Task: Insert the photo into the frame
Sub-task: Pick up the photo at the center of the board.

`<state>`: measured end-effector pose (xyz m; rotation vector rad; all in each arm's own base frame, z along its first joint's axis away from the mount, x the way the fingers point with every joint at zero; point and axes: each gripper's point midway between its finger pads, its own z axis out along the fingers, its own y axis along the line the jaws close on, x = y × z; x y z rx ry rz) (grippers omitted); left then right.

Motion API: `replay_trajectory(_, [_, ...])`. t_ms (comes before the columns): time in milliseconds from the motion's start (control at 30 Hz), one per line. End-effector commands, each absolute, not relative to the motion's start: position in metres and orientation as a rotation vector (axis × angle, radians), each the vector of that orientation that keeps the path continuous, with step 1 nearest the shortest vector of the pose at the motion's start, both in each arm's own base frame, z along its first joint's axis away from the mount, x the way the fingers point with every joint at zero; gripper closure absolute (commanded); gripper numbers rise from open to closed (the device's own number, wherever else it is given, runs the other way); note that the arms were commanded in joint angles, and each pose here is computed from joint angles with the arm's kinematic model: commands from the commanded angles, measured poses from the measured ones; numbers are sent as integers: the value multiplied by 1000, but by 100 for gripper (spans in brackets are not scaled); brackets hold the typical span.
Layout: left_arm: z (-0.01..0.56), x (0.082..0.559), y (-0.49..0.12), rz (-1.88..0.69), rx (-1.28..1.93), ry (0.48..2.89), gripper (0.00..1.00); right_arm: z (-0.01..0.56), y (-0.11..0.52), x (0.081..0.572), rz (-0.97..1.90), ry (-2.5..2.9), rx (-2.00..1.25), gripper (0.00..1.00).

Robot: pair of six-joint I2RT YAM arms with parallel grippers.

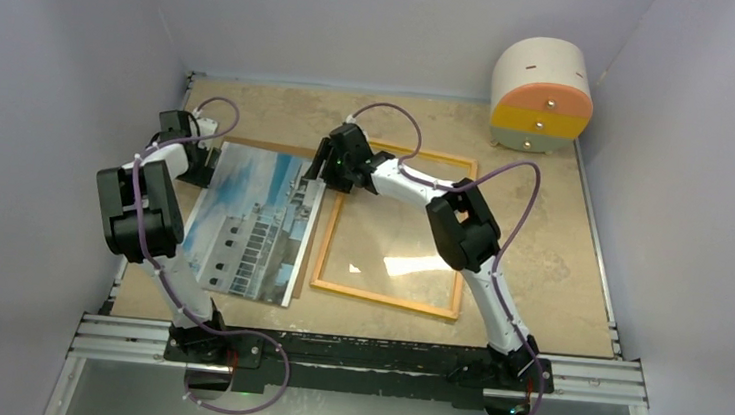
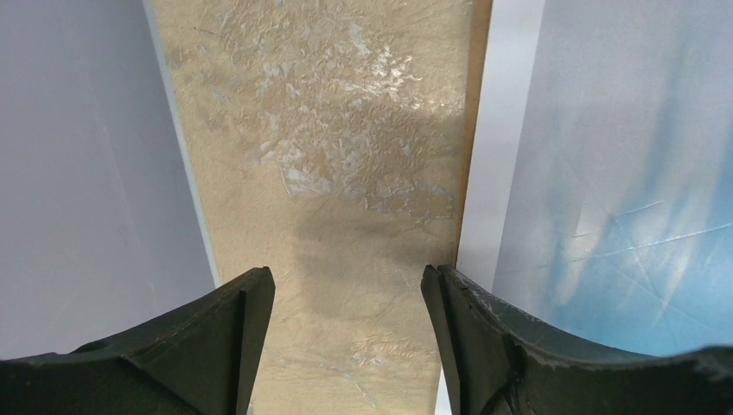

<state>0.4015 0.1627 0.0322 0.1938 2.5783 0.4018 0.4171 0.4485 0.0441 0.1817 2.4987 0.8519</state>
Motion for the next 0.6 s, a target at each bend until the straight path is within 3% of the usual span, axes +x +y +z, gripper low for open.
replay_trajectory(0, [40,406,151,409,241,2542,31,72,475,425,937,2431,92,35])
replay_trajectory(233, [21,394,149,430,271,2592,31,101,481,417,966,2374,10,38])
replay_trajectory(467, [23,391,156,448,257,2607,31,124,455,392,906,2380,-29,11])
replay_trajectory(567, [27,393,158,450,248,2601,31,139,454,350,966,2408,-67,10])
